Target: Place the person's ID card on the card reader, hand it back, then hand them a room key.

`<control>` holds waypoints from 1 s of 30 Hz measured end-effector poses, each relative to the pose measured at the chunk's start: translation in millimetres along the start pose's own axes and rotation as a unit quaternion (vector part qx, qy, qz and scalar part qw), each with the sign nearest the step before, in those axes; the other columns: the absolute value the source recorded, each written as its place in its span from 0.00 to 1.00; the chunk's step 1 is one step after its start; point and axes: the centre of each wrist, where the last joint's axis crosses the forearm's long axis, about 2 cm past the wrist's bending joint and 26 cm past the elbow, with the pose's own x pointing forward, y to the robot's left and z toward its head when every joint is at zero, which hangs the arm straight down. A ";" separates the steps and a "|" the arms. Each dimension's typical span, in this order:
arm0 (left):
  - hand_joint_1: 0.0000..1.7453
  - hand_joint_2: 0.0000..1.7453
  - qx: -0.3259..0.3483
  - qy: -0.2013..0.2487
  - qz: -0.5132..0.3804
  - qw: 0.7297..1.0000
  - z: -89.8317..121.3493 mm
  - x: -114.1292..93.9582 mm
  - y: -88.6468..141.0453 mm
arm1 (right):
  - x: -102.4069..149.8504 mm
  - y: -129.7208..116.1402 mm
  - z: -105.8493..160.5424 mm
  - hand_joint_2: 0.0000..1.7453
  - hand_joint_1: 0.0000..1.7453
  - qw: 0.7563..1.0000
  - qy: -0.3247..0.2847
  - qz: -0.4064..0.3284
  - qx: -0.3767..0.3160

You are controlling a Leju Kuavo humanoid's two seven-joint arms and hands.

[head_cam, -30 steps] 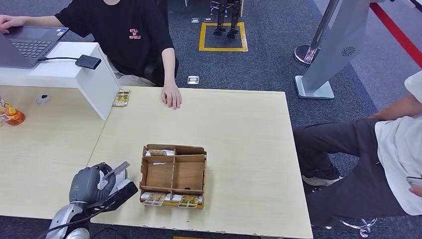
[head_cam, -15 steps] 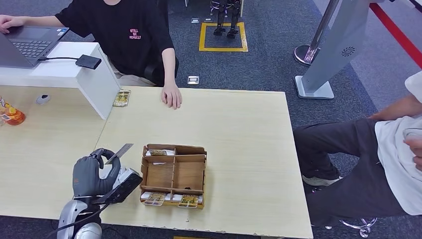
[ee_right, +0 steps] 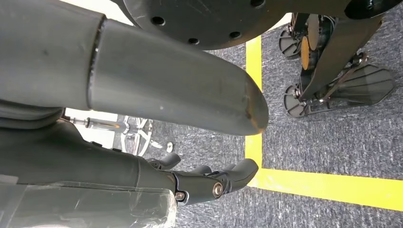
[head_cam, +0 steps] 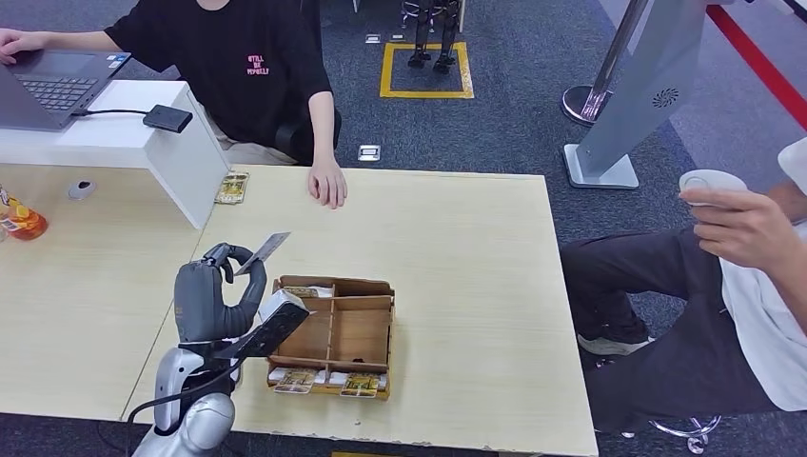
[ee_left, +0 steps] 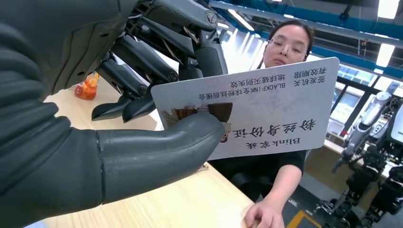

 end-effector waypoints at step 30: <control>1.00 1.00 0.045 0.037 -0.162 0.985 -148.0 -11.1 -9.4 | 18.8 -0.2 -1.1 0.00 0.00 0.996 -0.016 0.083 0.019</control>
